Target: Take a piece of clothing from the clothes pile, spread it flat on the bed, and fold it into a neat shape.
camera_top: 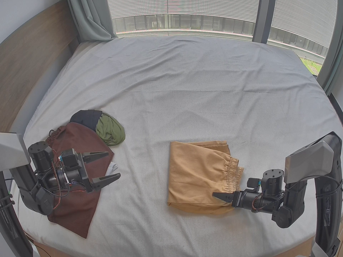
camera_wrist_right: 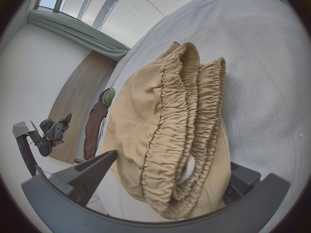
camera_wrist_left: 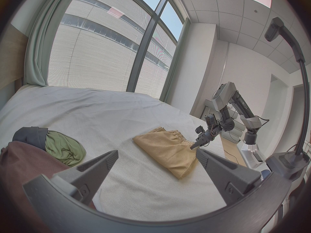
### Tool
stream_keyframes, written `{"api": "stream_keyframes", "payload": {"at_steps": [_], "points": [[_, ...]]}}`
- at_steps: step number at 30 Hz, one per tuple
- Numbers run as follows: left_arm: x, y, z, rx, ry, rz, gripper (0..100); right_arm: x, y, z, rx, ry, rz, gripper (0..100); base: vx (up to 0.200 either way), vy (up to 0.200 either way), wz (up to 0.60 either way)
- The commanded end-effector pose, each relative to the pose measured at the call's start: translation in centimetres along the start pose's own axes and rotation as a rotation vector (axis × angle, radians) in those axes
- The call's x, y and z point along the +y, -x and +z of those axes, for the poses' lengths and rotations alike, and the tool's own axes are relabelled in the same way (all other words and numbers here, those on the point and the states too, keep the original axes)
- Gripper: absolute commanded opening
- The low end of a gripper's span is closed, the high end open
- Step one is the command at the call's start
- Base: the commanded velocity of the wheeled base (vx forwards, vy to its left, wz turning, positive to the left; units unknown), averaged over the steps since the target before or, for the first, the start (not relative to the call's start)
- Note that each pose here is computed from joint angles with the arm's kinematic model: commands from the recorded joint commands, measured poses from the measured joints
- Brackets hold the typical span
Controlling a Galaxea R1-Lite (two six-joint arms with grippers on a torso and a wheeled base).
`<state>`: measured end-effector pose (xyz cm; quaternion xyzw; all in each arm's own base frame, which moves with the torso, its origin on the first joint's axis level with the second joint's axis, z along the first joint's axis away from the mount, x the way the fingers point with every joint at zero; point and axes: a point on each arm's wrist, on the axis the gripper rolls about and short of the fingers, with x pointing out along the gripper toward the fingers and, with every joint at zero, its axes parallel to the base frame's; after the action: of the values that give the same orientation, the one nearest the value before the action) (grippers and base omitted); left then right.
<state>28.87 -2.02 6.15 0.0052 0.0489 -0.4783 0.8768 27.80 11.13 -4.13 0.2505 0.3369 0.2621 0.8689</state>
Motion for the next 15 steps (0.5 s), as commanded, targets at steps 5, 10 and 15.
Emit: {"api": "stream_keyframes", "payload": {"at_steps": [5,10,15], "points": [[0.00,0.00,0.00,0.000,0.000,0.000,100,-0.02,-0.07,-0.03,0.000,0.001,0.001,0,0.000,0.000,0.00],[0.00,0.00,0.00,0.000,0.000,0.000,100,0.01,-0.05,0.00,-0.002,0.003,0.000,0,0.000,0.000,0.00],[0.01,-0.01,-0.05,0.001,0.001,0.000,100,0.08,-0.08,0.04,-0.003,0.003,0.003,0,0.000,0.000,0.00]]}}
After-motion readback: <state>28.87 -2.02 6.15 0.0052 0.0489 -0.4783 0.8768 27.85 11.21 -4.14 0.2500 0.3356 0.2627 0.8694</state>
